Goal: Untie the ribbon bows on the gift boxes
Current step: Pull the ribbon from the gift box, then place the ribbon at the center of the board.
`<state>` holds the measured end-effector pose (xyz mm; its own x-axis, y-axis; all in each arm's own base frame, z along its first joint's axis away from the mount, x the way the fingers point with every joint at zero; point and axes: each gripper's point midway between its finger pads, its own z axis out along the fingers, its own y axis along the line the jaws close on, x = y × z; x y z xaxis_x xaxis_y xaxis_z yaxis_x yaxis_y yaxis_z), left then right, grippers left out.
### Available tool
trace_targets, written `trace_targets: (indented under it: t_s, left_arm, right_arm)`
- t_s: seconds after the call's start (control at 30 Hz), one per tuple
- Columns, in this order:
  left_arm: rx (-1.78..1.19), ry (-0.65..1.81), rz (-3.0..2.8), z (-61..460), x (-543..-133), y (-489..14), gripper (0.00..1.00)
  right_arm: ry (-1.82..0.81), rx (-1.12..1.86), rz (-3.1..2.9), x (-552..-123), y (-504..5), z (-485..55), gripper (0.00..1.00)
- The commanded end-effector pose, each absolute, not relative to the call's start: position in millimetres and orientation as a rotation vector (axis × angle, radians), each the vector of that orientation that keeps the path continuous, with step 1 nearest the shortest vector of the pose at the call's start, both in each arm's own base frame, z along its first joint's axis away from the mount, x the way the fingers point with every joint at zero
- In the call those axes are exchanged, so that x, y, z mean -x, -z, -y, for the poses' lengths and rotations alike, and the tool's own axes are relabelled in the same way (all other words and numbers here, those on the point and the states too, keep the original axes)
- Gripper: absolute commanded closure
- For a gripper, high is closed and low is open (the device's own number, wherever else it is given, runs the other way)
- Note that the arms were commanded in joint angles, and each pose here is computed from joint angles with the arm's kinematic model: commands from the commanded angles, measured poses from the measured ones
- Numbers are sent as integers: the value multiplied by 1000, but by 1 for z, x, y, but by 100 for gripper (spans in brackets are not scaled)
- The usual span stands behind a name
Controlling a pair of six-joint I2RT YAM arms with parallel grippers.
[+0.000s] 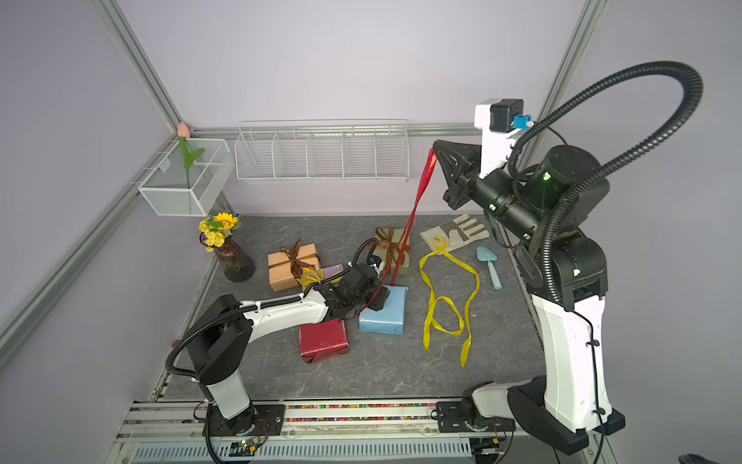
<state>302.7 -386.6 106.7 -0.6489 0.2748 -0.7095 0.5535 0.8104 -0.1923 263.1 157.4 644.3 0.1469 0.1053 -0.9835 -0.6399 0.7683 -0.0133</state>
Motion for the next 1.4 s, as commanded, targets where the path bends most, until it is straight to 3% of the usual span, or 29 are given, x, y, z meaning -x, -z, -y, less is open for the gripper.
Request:
trace_targets:
  t_s: [0.0, 0.5, 1.0, 1.37]
  left_arm:
    - [-649, 412, -2491, 364, -279, -44, 41]
    - [-618, 416, -2508, 372, -286, -35, 41]
    - [-567, 351, -2487, 353, -334, -43, 40]
    - [-557, 403, -2449, 356, -333, -72, 40]
  right_arm:
    - [-463, 469, -1191, -236, -679, -136, 93]
    - [-272, 422, -1152, -211, -696, -103, 94]
    - [-64, 331, -1129, -188, -702, -64, 93]
    - [102, 258, -1209, -211, -683, -43, 93]
